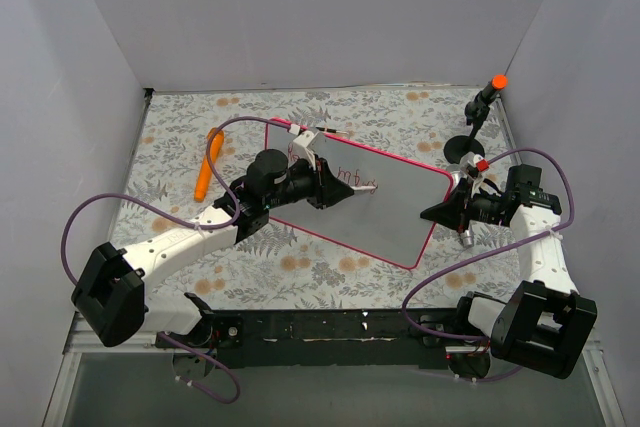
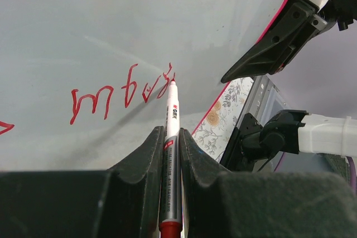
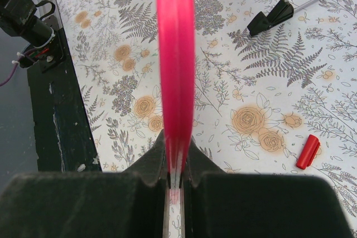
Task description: Write a sentence on the whiteboard
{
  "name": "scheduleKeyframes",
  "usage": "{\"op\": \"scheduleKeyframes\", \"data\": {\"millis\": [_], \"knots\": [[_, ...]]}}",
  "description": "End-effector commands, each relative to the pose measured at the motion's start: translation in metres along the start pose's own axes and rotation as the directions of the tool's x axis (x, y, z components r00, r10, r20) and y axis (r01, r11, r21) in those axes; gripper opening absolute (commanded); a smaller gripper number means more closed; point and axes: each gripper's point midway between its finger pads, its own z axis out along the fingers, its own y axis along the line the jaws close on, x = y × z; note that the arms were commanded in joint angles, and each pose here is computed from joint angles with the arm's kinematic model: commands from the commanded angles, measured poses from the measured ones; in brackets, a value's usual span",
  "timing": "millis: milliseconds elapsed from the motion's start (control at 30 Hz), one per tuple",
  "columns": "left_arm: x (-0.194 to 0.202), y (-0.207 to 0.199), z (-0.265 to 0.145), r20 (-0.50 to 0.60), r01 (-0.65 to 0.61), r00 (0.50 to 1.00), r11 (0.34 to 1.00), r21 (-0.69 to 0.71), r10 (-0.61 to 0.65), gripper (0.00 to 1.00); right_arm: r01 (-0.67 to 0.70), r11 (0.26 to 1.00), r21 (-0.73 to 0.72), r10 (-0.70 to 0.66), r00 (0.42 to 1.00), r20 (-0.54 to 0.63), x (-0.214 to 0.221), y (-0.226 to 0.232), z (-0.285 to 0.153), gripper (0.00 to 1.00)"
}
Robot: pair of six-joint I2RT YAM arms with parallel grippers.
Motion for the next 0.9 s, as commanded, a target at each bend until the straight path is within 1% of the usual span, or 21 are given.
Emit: {"op": "scheduleKeyframes", "data": {"millis": [0, 333, 700, 867], "knots": [[0.005, 0.009, -0.004, -0.009, -0.012, 1.000, 0.999, -0.032, 0.012, 0.00, 0.112, 0.992, 0.057, -0.108, 0.991, -0.073, 0.008, -0.016, -0.003, 0.01], [0.010, 0.009, -0.004, -0.023, -0.002, 1.000, 1.000, -0.029, 0.001, 0.00, 0.113, 0.992, 0.055, -0.109, 0.992, -0.071, 0.007, -0.016, -0.003, 0.01], [-0.022, -0.007, 0.002, 0.043, -0.016, 0.999, 1.000, 0.010, 0.016, 0.00, 0.115, 0.992, 0.057, -0.111, 0.991, -0.072, 0.007, -0.016, -0.003, 0.01], [-0.030, -0.008, 0.004, 0.060, -0.021, 0.998, 1.000, 0.011, 0.021, 0.00, 0.113, 0.992, 0.056, -0.109, 0.991, -0.072, 0.007, -0.016, -0.003, 0.01]]}}
